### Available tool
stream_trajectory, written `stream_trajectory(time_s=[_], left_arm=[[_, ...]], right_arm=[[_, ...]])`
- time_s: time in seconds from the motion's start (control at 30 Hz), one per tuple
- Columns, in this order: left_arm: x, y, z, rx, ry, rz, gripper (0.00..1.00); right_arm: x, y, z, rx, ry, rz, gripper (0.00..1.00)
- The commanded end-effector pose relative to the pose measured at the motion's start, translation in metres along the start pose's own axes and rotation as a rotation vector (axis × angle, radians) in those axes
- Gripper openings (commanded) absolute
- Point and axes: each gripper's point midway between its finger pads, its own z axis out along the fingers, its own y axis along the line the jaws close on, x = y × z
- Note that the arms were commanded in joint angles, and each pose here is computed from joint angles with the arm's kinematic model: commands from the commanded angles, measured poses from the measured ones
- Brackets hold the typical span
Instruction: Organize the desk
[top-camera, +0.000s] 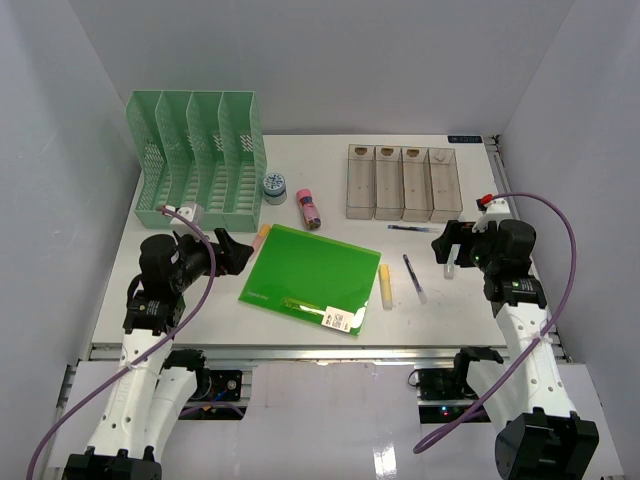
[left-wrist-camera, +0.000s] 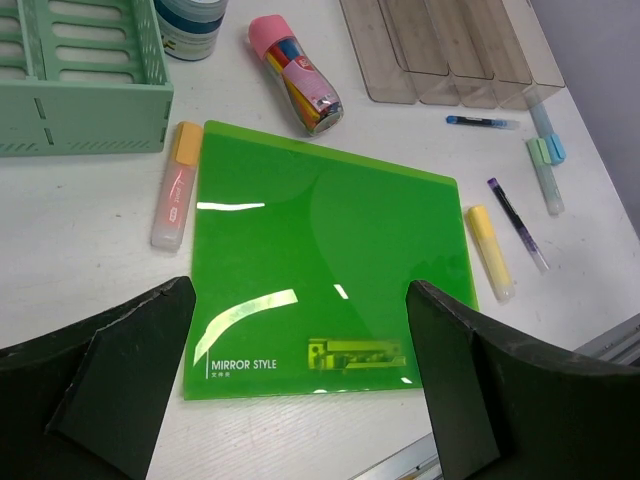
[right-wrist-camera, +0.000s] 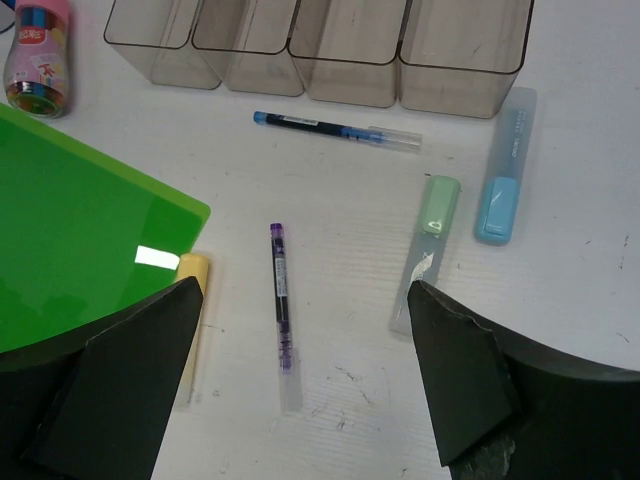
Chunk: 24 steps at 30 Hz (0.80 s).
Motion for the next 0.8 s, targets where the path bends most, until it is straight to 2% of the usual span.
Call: stream_trajectory(time_s=[0.0, 0.13, 0.27, 0.37, 0.57, 0.67, 0.77], left_arm=[[-0.009, -0.007, 0.0, 0.032, -0.018, 0.027, 0.98], [-0.008, -0.006, 0.0, 0.025, -0.02, 0.023, 0.98], [-0.008, -0.003, 0.001, 0.007, -0.017, 0.003, 0.98], [-0.005, 0.004, 0.004, -0.028, -0.004, -0.032, 0.98], [-0.002, 0.028, 0.006, -0.192, 0.047, -0.126, 0.98], [-0.004, 0.039, -0.002, -0.289, 0.05, -0.175, 0.98], [-0.008, 0.057, -0.019, -0.469, 0.055, -0.271, 0.98]], right_arm=[[-0.027, 0.011, -0.007, -0.054, -0.091, -0.056, 0.9], [-0.012, 0.035, -0.005, -0.231, -0.079, -0.197, 0.9], [0.006, 0.09, -0.025, -0.647, -0.074, -0.434, 0.9], [0.012, 0.105, -0.03, -0.78, -0.024, -0.411, 0.9], [0.018, 0.1, -0.006, -0.757, 0.068, -0.278, 0.9], [0.019, 0.098, -0.005, -0.735, 0.06, -0.271, 0.9], [0.016, 0.101, -0.011, -0.735, 0.031, -0.279, 0.9]])
